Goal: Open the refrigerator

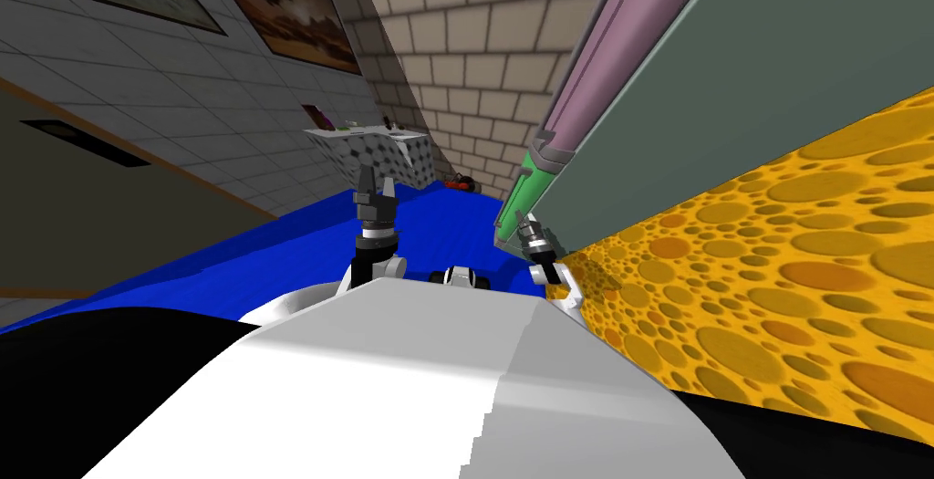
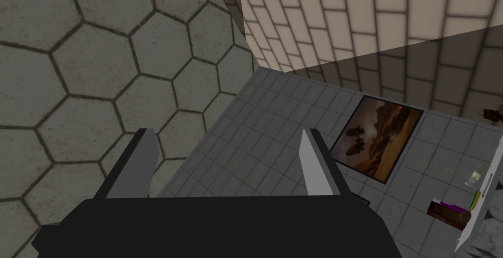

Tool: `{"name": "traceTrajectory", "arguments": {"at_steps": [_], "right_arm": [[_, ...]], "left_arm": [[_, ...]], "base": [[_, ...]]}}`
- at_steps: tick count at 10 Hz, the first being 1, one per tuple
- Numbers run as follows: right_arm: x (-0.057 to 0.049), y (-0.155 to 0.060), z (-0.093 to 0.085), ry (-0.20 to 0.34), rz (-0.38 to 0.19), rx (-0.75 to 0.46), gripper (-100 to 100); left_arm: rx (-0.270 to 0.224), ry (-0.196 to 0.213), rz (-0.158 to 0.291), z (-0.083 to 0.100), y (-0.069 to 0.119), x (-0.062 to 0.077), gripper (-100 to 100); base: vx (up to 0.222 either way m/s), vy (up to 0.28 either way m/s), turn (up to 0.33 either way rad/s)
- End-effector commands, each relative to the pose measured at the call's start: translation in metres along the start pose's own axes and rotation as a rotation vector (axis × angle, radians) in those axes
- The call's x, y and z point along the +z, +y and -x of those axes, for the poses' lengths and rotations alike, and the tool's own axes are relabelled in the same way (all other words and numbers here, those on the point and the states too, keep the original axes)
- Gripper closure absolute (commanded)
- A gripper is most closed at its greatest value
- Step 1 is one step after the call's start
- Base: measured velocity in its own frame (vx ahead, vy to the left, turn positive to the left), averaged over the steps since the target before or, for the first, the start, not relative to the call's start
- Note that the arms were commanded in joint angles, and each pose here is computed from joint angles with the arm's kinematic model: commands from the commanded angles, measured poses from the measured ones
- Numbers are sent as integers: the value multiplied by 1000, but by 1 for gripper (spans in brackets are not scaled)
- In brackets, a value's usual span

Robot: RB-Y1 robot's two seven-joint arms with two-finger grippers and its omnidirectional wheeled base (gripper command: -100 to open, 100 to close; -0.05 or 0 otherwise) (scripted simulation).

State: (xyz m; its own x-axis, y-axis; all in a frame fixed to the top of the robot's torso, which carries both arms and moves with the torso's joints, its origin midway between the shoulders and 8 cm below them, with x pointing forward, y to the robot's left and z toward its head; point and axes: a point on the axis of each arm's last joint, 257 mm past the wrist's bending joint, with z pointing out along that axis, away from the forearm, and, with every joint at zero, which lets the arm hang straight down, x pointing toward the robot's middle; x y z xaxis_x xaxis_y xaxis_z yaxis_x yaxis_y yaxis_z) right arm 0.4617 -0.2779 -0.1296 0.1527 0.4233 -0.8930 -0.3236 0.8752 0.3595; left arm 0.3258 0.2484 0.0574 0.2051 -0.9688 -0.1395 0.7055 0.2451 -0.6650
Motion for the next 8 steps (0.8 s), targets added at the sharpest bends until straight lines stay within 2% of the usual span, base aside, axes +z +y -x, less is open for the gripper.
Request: {"name": "traceTrajectory", "arguments": {"at_steps": [1, 2, 3, 4, 5, 6, 7, 8], "right_arm": [[6, -24, -12, 50, -31, -112, -100], [15, -32, -11, 70, -31, -206, -100], [11, -43, -19, 90, -51, -208, -100], [19, -53, -18, 111, -54, -303, -100], [15, -62, -26, 130, -72, -306, -100], [21, -77, -26, 158, -80, -403, -100], [19, -83, -30, 170, -91, -404, -100], [24, -100, -30, 202, -104, -503, -100]], "left_arm": [[0, 0, 0, 0, 0, 0, 0], [0, 0, 0, 0, 0, 0, 0], [0, 0, 0, 0, 0, 0, 0], [0, 0, 0, 0, 0, 0, 0], [0, 0, 0, 0, 0, 0, 0], [0, 0, 0, 0, 0, 0, 0], [0, 0, 0, 0, 0, 0, 0], [0, 0, 0, 0, 0, 0, 0]], "base": [[31, 87, 15], [39, 102, 28], [35, 90, 14], [46, 125, 30], [55, 96, 8], [79, 91, 23], [55, 74, 16], [39, 86, 27]]}}
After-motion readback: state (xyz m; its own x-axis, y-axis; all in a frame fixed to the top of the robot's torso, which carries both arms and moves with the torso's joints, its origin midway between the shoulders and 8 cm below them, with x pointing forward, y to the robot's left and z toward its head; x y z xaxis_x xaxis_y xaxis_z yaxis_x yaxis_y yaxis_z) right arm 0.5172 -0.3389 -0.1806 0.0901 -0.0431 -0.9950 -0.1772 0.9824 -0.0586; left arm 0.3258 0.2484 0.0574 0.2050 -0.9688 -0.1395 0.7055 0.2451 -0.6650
